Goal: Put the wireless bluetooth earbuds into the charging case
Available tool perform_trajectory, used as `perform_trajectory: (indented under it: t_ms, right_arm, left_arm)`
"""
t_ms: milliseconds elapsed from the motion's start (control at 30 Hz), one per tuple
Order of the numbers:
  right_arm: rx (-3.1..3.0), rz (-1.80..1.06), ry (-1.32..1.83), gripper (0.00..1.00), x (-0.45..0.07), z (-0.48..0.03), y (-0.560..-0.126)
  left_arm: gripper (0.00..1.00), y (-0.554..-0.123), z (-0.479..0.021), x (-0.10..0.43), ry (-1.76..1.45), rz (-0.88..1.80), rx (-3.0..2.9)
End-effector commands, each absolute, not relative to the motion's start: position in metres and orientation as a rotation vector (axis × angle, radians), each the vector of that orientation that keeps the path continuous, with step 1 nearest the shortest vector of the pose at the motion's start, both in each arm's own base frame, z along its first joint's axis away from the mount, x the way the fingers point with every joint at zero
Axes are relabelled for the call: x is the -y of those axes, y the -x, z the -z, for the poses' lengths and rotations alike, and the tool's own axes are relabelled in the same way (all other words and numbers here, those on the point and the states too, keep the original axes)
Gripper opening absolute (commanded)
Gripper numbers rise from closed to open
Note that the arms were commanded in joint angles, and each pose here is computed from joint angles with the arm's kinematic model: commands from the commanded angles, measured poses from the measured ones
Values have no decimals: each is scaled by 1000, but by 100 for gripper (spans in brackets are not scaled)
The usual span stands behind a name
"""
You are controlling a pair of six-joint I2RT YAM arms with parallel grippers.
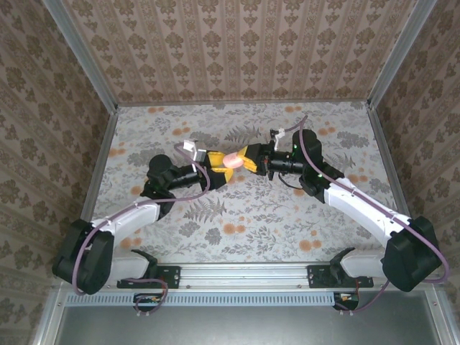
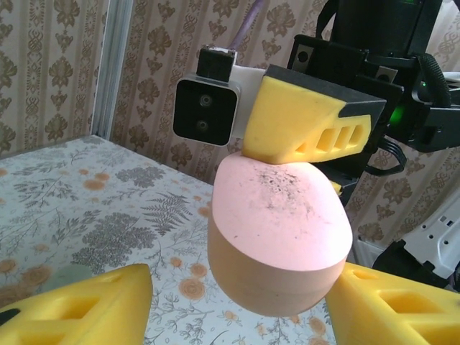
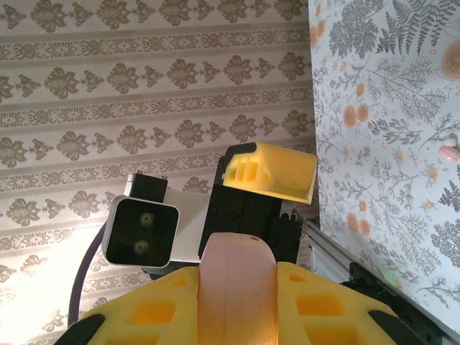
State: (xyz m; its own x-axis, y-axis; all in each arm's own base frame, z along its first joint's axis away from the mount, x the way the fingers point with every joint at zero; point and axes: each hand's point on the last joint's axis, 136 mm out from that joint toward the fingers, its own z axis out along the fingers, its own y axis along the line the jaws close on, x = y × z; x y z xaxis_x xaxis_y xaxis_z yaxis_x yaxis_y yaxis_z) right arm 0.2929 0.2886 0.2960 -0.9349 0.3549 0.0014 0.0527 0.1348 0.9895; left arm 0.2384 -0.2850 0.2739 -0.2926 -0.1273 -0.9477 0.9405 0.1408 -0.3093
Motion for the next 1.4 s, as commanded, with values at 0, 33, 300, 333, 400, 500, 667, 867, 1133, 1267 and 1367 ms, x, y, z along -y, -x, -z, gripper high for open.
perform_trajectory:
  t_ms: [0, 33, 300, 333, 400, 500, 667, 867, 1133, 1267, 1367]
  right_arm:
    - [-2131, -1921, -392, 18, -287, -309, -289]
    - [-2133, -1922, -390, 18, -288, -309, -288]
    - [-2136, -1929, -390, 18, -289, -309, -288]
    - [-2137, -1928, -391, 18, -288, -309, -288]
    - [-2137, -1928, -392, 18, -288, -309, -288]
    - [-2136, -1925, -399, 18, -288, -308, -289]
    - [-2135, -1927, -394, 18, -289, -309, -289]
    - [-2146, -1925, -399, 18, -289, -305, -289]
    - [-2150, -1929, -395, 18, -290, -305, -287]
    - [-2159, -1926, -399, 20, -290, -301, -286]
    - [-2167, -1908, -392, 33, -289, -299, -285]
  left_arm:
    - [62, -237, -288, 284, -853, 1388, -1346]
    - [62, -237, -287, 285, -852, 1395, -1344]
    - [62, -240, -292, 288, -858, 1409, -1322]
    - [63, -240, -292, 289, -860, 1410, -1321]
    - [66, -240, -293, 289, -860, 1407, -1319]
    - [67, -239, -293, 290, -863, 1404, -1316]
    - [68, -238, -293, 292, -867, 1406, -1313]
    - [68, -235, -295, 294, -880, 1412, -1301]
    - [59, -233, -296, 296, -893, 1415, -1291]
    - [48, -232, -297, 295, -893, 1417, -1291]
    - [37, -231, -296, 295, -892, 1415, -1301]
